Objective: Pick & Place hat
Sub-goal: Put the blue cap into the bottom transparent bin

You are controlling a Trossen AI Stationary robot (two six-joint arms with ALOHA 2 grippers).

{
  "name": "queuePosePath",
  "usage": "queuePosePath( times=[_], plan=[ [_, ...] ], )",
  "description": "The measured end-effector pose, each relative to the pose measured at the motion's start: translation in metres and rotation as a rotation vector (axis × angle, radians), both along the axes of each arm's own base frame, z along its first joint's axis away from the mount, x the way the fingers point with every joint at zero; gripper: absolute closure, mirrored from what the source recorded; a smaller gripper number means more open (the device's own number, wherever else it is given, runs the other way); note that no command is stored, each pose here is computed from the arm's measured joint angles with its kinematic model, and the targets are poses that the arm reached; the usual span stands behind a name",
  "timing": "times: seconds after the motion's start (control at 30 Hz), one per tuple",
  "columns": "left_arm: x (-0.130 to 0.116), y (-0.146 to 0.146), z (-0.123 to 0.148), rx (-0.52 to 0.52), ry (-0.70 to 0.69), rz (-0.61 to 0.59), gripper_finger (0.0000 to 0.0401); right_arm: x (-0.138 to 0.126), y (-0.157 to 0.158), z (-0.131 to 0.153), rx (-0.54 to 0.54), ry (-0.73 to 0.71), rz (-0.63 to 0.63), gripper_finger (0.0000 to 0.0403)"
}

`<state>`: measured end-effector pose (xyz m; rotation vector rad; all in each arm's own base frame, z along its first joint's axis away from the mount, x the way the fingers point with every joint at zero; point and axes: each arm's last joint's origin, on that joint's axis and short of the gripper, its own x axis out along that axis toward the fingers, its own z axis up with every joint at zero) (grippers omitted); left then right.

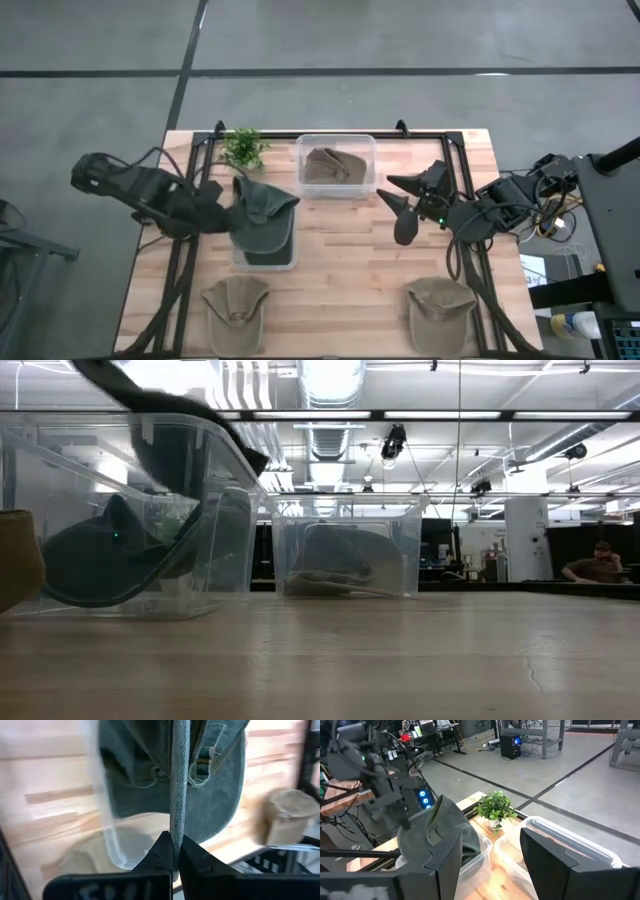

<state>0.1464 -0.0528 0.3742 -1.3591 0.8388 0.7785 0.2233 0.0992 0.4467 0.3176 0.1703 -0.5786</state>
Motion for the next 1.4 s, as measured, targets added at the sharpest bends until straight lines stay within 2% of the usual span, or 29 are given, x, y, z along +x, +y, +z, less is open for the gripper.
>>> queuePosePath(
  times=[0.3, 0.5, 0.7, 0.8, 0.93, 1.1, 1.27, 1.4],
  plan=[
    [0.014, -0.006, -0.038, 0.027, 0.14, 0.033, 0.0392, 0.0, 0.0, -0.001, -0.005, 0.006, -0.001, 0.0207],
    [0.026, -0.011, -0.051, -0.01, 0.098, 0.025, 0.0385, 0.0, 0.0, -0.001, -0.008, 0.008, -0.001, 0.0207],
    [0.026, -0.012, -0.063, -0.022, 0.136, 0.022, 0.0383, -0.001, -0.001, -0.002, -0.019, 0.029, -0.001, 0.0207],
    [0.029, -0.013, -0.064, -0.01, 0.127, -0.017, 0.0378, -0.001, -0.001, -0.003, -0.021, 0.033, -0.001, 0.0207],
    [0.033, -0.015, -0.065, 0.013, 0.075, -0.075, 0.0347, -0.001, -0.001, -0.003, -0.019, 0.032, -0.002, 0.0207],
    [0.036, -0.015, -0.063, 0.044, 0.042, -0.113, 0.0281, -0.001, -0.001, -0.003, -0.019, 0.032, -0.002, 0.0207],
    [0.034, -0.017, -0.059, -0.031, 0.052, -0.141, 0.0224, -0.001, -0.001, -0.003, -0.019, 0.032, -0.002, 0.0207],
    [0.033, -0.017, -0.046, -0.052, 0.008, -0.158, 0.0209, -0.001, -0.001, -0.003, -0.019, 0.032, -0.002, 0.0207]
  ],
)
